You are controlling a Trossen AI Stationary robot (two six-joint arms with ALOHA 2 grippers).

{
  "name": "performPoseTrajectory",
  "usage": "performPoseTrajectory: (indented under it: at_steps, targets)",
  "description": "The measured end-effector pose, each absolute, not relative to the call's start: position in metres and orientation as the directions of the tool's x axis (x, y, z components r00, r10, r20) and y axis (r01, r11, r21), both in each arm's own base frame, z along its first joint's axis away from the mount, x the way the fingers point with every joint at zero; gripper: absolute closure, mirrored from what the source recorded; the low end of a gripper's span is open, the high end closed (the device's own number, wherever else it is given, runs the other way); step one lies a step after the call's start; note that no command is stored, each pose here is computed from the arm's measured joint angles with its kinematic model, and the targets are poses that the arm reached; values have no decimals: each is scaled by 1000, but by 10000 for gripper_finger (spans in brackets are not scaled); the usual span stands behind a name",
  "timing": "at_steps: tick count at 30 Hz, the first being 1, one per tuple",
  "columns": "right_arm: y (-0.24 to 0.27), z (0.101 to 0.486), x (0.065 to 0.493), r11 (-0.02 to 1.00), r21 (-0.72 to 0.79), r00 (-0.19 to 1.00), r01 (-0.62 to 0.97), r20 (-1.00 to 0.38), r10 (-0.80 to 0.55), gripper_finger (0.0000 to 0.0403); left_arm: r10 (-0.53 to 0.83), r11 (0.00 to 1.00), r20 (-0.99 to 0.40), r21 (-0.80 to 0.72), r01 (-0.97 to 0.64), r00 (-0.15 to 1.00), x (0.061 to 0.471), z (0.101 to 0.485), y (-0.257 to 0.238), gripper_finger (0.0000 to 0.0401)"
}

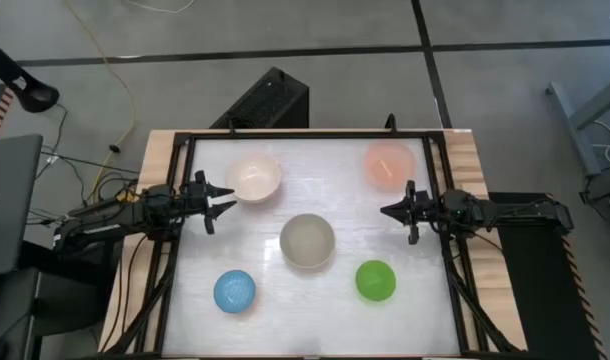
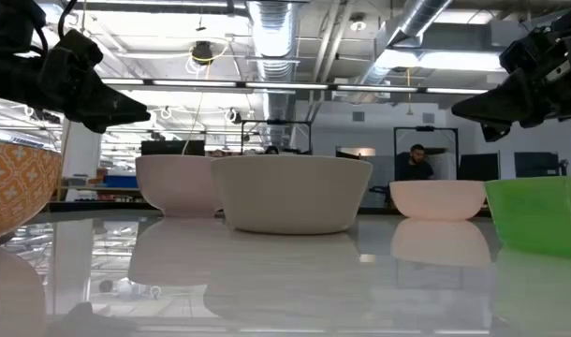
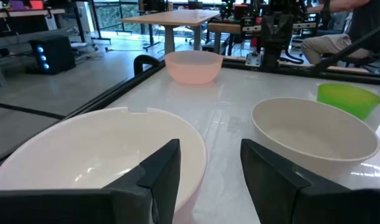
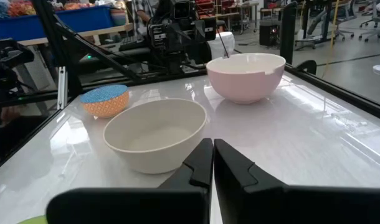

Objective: Nest bowls inside each other

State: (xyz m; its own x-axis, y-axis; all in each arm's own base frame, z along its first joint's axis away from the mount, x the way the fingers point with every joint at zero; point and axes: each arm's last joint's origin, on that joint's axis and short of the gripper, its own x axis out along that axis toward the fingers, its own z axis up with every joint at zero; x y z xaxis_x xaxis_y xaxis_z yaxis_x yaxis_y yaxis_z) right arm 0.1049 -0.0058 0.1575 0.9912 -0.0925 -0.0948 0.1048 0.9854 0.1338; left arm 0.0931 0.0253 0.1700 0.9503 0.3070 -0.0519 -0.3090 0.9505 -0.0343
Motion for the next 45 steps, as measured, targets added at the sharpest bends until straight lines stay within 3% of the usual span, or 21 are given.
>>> performPoseTrajectory:
  at_steps: [38, 45]
  targets:
    - [-6, 158, 105, 985, 134, 991, 104, -93, -92, 367, 307, 950, -52, -34, -309, 950, 93, 170, 25, 244]
    - [-6, 166, 105, 986, 139, 995, 96, -5, -97, 367, 307, 950, -52, -34, -309, 950, 93, 170, 25, 244]
